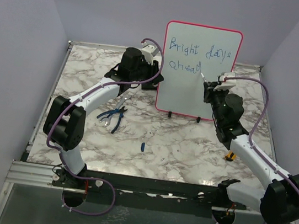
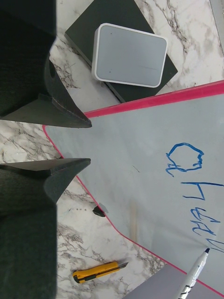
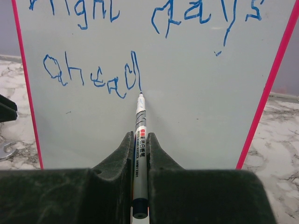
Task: Write a sentence on the whiteboard
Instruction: Pick up the sentence from the whiteboard, then move the pen cap to the center of the board.
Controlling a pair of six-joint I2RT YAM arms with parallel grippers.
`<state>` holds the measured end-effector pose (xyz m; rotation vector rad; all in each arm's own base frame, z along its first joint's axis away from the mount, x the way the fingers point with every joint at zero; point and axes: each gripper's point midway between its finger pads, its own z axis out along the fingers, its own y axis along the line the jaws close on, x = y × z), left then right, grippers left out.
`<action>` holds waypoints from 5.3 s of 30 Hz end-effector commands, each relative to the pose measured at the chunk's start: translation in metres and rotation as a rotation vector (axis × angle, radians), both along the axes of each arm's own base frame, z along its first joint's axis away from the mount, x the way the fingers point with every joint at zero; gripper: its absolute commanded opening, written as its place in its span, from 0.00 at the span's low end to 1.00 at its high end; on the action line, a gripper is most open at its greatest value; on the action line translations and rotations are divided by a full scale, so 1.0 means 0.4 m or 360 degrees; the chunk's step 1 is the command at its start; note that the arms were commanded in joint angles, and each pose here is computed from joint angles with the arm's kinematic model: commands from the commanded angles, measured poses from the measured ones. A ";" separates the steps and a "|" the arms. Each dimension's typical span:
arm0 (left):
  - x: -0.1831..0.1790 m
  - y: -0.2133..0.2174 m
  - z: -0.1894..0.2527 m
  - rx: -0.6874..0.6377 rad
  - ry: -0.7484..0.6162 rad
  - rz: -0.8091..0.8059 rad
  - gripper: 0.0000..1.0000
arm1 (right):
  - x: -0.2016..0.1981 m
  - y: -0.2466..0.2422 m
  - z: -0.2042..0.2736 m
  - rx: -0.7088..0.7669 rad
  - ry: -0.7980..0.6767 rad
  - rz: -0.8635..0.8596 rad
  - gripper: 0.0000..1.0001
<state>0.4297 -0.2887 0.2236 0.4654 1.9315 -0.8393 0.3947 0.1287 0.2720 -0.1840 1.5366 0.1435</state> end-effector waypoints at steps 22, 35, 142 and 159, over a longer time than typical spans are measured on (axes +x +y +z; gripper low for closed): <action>-0.010 0.001 0.056 -0.0034 -0.0073 -0.0021 0.34 | -0.074 -0.041 0.016 0.0101 -0.0004 -0.0053 0.01; -0.010 0.001 0.057 -0.0034 -0.0074 -0.0018 0.34 | -0.057 -0.051 -0.004 0.0075 0.0022 -0.0107 0.01; -0.597 -0.134 -0.386 0.0023 0.0790 0.0167 0.61 | -0.374 0.046 -0.182 0.0494 0.0916 0.0366 0.01; -0.568 -0.025 -0.372 0.0879 0.0195 -0.0401 0.53 | -0.381 0.036 -0.161 0.0518 0.0843 0.0357 0.01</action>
